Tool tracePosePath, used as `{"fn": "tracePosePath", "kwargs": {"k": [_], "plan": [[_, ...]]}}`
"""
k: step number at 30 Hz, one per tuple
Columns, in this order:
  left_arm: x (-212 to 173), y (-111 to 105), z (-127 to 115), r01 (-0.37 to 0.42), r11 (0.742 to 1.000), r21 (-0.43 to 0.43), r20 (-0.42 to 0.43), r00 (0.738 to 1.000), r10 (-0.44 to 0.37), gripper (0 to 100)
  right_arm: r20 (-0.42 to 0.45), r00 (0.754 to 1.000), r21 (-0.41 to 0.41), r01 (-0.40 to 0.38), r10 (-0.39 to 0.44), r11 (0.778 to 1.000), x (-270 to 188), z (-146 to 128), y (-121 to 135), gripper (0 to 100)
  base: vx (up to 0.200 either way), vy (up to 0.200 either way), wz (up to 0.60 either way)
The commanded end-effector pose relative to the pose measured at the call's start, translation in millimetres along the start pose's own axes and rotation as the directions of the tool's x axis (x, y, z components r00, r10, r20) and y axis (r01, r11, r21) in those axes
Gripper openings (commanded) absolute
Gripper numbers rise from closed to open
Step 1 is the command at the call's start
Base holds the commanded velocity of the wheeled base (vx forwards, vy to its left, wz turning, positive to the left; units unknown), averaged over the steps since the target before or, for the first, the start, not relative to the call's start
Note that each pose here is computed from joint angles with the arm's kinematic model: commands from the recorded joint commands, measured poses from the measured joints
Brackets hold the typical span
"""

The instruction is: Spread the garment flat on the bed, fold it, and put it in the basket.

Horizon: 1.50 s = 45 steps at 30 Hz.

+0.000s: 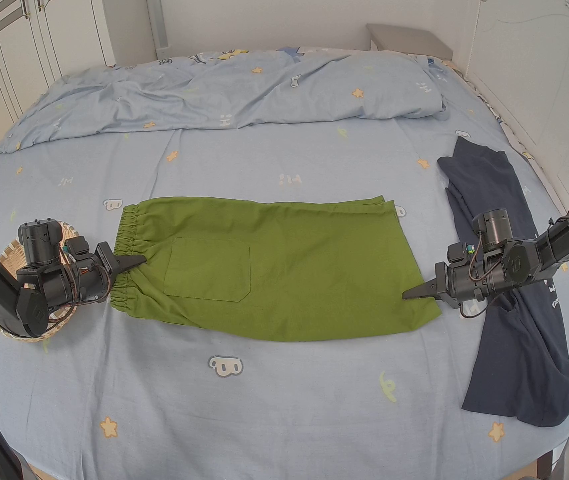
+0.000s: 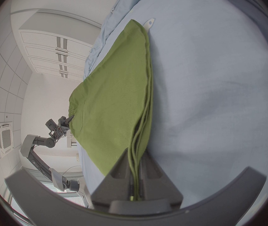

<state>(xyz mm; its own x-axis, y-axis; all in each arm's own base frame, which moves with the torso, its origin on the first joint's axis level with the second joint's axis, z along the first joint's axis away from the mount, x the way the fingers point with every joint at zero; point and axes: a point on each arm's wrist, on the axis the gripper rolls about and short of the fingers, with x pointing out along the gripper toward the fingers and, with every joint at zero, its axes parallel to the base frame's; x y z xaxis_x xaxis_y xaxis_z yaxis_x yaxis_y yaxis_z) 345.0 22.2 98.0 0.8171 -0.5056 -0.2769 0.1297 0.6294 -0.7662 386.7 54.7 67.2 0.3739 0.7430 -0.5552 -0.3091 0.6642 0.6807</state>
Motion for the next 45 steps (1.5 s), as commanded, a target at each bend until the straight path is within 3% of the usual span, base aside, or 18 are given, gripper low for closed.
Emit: {"fn": "tracePosePath", "kwargs": {"k": [1, 5, 11, 14, 19, 27, 29, 36, 45], "plan": [[0, 0, 1, -0.001, 1.000, -0.001, 0.002, 1.000, 0.001, 0, 0.009, 1.000, -0.001, 0.002, -0.002, 1.000, -1, 2, -3, 0, 0.000, 0.000, 0.00], [0, 0, 1, -0.002, 1.000, -0.002, 0.000, 1.000, 0.002, 0, 0.012, 1.000, -0.004, 0.001, -0.001, 1.000, -5, 0, 1, 0, 0.000, 0.000, 0.00], [-5, -7, 6, -0.022, 1.000, -0.023, -0.019, 1.000, 0.021, 0, 0.051, 0.999, -0.048, -0.009, 0.012, 0.999, -37, -3, 34, 0, 0.000, 0.000, 0.00], [-15, -17, 9, -0.060, 0.997, -0.038, -0.058, 0.997, 0.058, 0, 0.050, 0.999, -0.057, -0.014, 0.017, 0.998, -62, -18, 60, 0, 0.000, 0.000, 0.00], [-28, -9, -11, -0.131, 0.991, 0.001, -0.154, 0.980, 0.130, 0, 0.016, 1.000, -0.040, -0.010, 0.010, 0.999, -77, -49, 71, 0, 0.000, 0.000, 0.00], [-65, -8, -44, -0.179, 0.984, 0.022, -0.210, 0.961, 0.180, 0, -0.061, 0.998, 0.015, 0.009, -0.008, 1.000, -92, -111, 72, 0, 0.000, 0.000, 0.00], [-85, -7, -66, -0.197, 0.980, 0.037, -0.239, 0.950, 0.201, 0, -0.110, 0.994, 0.016, 0.009, -0.007, 1.000, -94, -145, 71, 0, 0.000, 0.000, 0.00], [-118, -6, -107, -0.238, 0.971, 0.032, -0.300, 0.924, 0.236, 0, -0.190, 0.982, 0.011, -0.012, 0.014, 1.000, -89, -204, 65, 0, 0.000, 0.000, 0.00], [-128, -4, -123, -0.256, 0.966, 0.027, -0.335, 0.909, 0.250, 0, -0.189, 0.982, 0.008, -0.016, 0.017, 1.000, -84, -219, 57, 0, 0.000, 0.000, 0.00]]}}
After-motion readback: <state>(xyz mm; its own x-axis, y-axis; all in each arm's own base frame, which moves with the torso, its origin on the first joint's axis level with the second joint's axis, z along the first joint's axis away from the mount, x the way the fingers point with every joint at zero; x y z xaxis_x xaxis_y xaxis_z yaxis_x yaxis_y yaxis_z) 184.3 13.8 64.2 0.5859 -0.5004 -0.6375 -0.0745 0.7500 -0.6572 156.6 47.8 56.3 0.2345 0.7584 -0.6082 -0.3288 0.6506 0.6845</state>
